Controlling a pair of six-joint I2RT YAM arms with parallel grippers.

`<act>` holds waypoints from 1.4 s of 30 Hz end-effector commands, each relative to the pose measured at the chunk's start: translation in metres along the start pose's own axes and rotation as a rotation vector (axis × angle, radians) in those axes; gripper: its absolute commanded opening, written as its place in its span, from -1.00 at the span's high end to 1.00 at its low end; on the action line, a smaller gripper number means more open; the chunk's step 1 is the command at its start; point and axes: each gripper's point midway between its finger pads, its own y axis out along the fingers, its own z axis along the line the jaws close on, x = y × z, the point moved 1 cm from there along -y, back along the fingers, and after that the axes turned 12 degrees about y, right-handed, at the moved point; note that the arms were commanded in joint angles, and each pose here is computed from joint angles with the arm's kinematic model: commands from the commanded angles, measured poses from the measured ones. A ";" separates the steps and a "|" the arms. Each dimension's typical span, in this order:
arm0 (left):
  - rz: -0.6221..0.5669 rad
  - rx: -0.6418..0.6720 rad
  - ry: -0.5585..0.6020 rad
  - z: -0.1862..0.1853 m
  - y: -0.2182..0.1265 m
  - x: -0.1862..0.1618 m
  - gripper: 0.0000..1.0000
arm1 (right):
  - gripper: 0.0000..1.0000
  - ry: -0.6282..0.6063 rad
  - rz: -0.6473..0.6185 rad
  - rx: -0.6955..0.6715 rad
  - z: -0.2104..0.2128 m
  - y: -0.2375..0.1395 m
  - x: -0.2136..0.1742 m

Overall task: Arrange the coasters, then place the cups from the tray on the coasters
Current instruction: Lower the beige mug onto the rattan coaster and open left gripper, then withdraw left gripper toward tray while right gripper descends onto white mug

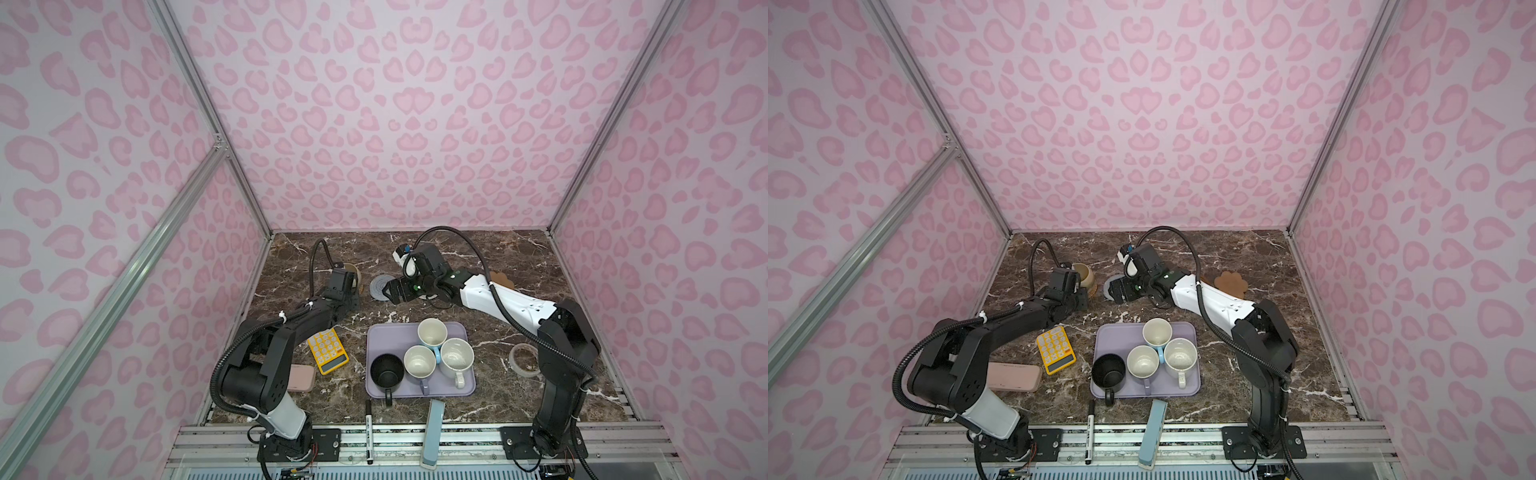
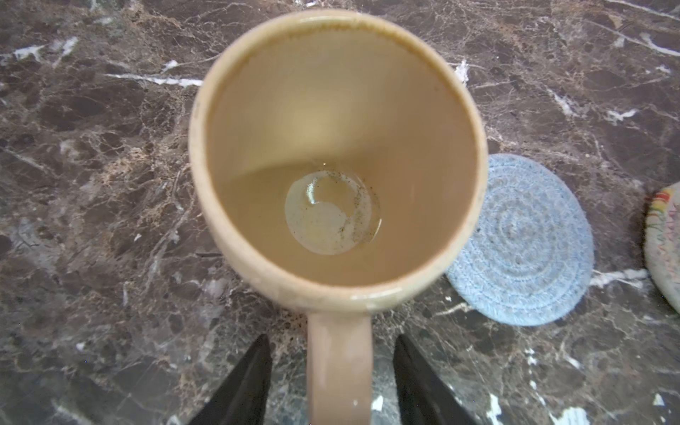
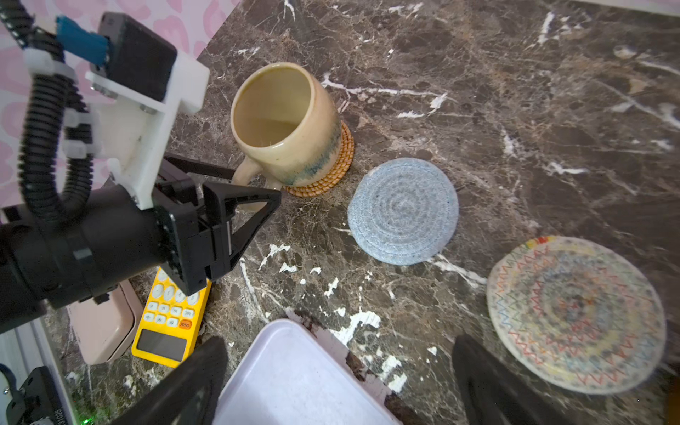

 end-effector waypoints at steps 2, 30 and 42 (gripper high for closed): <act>-0.053 0.005 -0.060 0.005 -0.023 0.015 -0.76 | -0.96 -0.006 0.008 -0.128 -0.011 -0.024 -0.007; -0.037 -0.732 -0.072 -0.135 -0.194 -0.018 -0.95 | 0.22 0.088 0.125 -0.266 -0.022 -0.121 -0.154; -0.001 -0.804 -0.068 -0.152 -0.198 -0.033 -0.95 | 0.47 0.110 0.177 -0.243 -0.019 -0.108 -0.170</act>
